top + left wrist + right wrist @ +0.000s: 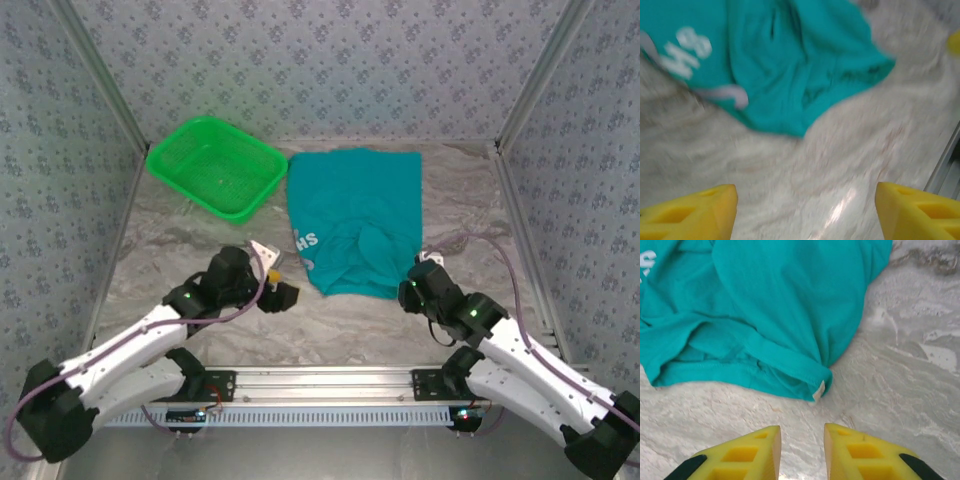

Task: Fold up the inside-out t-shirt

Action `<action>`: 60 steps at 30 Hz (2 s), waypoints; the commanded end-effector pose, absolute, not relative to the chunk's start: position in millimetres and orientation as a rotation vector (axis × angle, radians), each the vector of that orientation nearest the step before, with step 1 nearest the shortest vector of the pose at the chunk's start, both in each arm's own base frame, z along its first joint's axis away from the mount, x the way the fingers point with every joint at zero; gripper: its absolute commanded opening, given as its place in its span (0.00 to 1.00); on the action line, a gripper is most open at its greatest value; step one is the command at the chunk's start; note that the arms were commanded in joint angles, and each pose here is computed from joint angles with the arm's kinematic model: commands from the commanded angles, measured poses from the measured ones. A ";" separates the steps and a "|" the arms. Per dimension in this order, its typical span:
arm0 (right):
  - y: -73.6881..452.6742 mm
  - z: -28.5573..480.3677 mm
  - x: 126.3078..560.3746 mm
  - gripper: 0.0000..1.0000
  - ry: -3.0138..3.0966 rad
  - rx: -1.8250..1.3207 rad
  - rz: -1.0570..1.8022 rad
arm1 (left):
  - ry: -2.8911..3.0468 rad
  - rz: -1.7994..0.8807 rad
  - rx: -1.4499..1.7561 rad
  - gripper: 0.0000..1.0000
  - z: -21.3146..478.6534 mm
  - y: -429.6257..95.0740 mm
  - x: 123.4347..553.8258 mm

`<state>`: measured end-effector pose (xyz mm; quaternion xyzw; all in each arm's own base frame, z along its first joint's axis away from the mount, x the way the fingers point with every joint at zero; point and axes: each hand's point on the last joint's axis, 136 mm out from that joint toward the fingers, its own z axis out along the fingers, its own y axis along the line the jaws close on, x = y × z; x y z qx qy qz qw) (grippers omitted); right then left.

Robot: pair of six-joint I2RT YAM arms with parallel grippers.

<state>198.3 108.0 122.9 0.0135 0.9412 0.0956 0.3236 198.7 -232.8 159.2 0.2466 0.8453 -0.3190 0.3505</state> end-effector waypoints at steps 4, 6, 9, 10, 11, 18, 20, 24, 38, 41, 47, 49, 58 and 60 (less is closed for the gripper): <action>140.2 135.8 237.7 0.38 2.510 -0.094 0.236 | 2.234 -0.876 0.644 0.72 180.0 -259.5 215.5; 155.9 126.4 244.7 0.42 2.529 -0.150 0.270 | 2.243 -0.882 0.704 0.71 169.8 -278.4 214.8; 154.4 102.8 248.8 0.45 2.596 -0.165 0.188 | 2.278 -0.829 0.798 0.71 146.2 -306.5 215.0; 150.5 94.5 249.8 0.45 2.619 -0.143 0.152 | 2.291 -0.801 0.827 0.72 138.8 -314.2 216.8; 143.9 85.9 249.0 0.46 2.648 -0.116 0.120 | 2.315 -0.767 0.845 0.73 129.0 -319.5 219.1; 118.6 46.3 246.4 0.47 2.770 -0.037 0.061 | 2.488 -0.471 0.811 0.75 64.8 -329.6 244.7; 116.9 38.6 242.8 0.47 2.803 -0.026 0.072 | 2.509 -0.398 0.805 0.74 54.2 -326.5 251.0; 122.0 33.3 237.7 0.29 2.828 -0.023 0.153 | 2.562 -0.345 0.884 0.46 33.7 -324.2 246.4; 80.2 54.7 154.1 0.03 2.915 0.257 -0.161 | 2.406 -0.488 1.140 0.05 89.0 -275.7 166.6; 89.0 53.3 151.1 0.31 2.947 0.244 -0.094 | 2.458 -0.521 1.109 0.36 75.7 -267.7 156.6; 150.7 124.1 192.7 0.44 2.839 -0.106 0.252 | 2.407 -0.763 1.088 0.58 117.7 -288.6 154.9; 170.1 135.8 222.0 0.44 2.759 -0.176 0.316 | 2.387 -0.827 0.960 0.61 132.9 -295.6 175.7; 216.2 84.0 313.6 0.44 2.668 -0.154 0.213 | 2.392 -0.751 0.773 0.59 111.8 -320.5 256.2; 203.8 74.0 319.1 0.39 2.687 -0.127 0.120 | 2.404 -0.697 0.768 0.60 101.0 -321.2 267.9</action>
